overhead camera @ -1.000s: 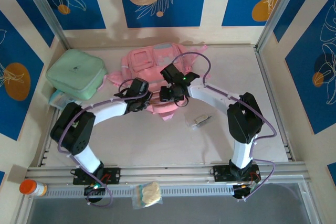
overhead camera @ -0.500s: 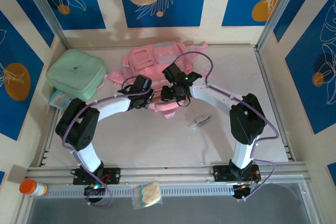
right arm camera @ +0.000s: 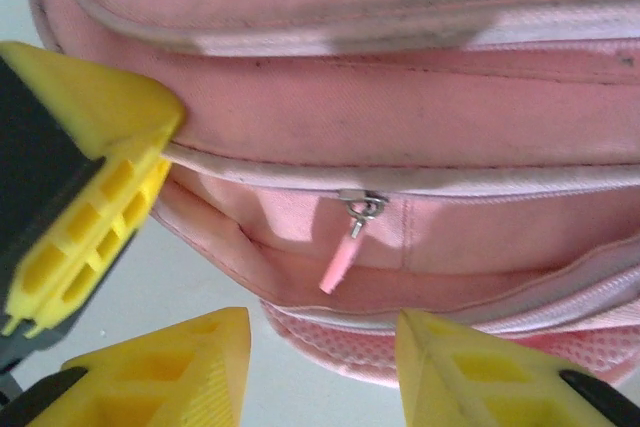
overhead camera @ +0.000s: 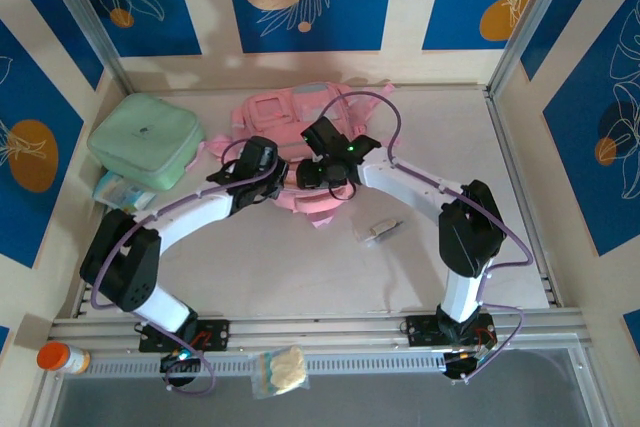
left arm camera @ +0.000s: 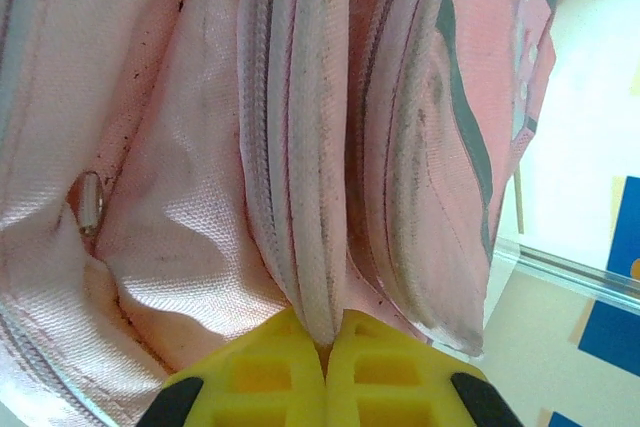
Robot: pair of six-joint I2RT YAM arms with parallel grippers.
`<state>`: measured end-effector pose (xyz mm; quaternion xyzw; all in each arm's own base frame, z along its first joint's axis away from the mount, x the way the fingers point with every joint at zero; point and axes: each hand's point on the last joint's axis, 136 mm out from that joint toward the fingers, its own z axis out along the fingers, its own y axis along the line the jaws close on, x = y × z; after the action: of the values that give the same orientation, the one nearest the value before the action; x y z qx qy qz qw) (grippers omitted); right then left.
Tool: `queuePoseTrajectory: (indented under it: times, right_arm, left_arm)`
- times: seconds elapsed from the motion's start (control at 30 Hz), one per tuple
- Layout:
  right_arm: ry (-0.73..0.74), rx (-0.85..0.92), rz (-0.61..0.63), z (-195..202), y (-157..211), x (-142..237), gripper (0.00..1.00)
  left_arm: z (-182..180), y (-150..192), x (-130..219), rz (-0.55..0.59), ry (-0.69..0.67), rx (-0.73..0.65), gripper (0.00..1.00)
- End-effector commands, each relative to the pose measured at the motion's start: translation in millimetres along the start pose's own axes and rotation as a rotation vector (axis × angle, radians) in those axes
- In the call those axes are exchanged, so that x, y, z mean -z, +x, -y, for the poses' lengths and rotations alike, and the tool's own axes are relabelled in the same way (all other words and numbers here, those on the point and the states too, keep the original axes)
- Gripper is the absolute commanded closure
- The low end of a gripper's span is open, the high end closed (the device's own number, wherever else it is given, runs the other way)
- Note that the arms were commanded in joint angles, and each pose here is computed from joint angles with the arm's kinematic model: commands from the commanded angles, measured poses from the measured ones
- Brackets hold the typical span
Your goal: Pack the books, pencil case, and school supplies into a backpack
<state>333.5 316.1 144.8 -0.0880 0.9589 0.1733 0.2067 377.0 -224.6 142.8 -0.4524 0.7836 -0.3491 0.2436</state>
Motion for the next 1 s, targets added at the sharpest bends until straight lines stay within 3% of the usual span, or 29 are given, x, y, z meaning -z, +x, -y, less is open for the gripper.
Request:
queuePoseTrajectory:
  times: [0.0,0.2,0.43,0.8,0.97]
  right_arm:
    - [0.021,-0.059,0.046,1.3,-11.7,5.9,0.56]
    - [0.012,-0.033,0.030,-10.9,-7.1,-9.4,0.58]
    - [0.034,-0.039,0.016,-8.0,-12.7,-25.0,0.68]
    - [0.156,-0.020,0.043,22.9,-12.3,-20.5,0.95]
    - [0.190,0.009,0.054,43.6,-8.8,-4.1,1.00]
  left_arm:
    - [40.0,0.4,24.5,-0.009,0.137,0.014,1.00]
    - [42.8,2.2,25.6,-0.020,0.148,0.014,1.00]
    - [43.8,1.9,26.6,-0.019,0.154,0.012,1.00]
    - [42.8,-0.4,32.3,-0.007,0.152,-0.014,1.00]
    - [28.3,-9.2,44.9,0.028,0.117,-0.047,1.00]
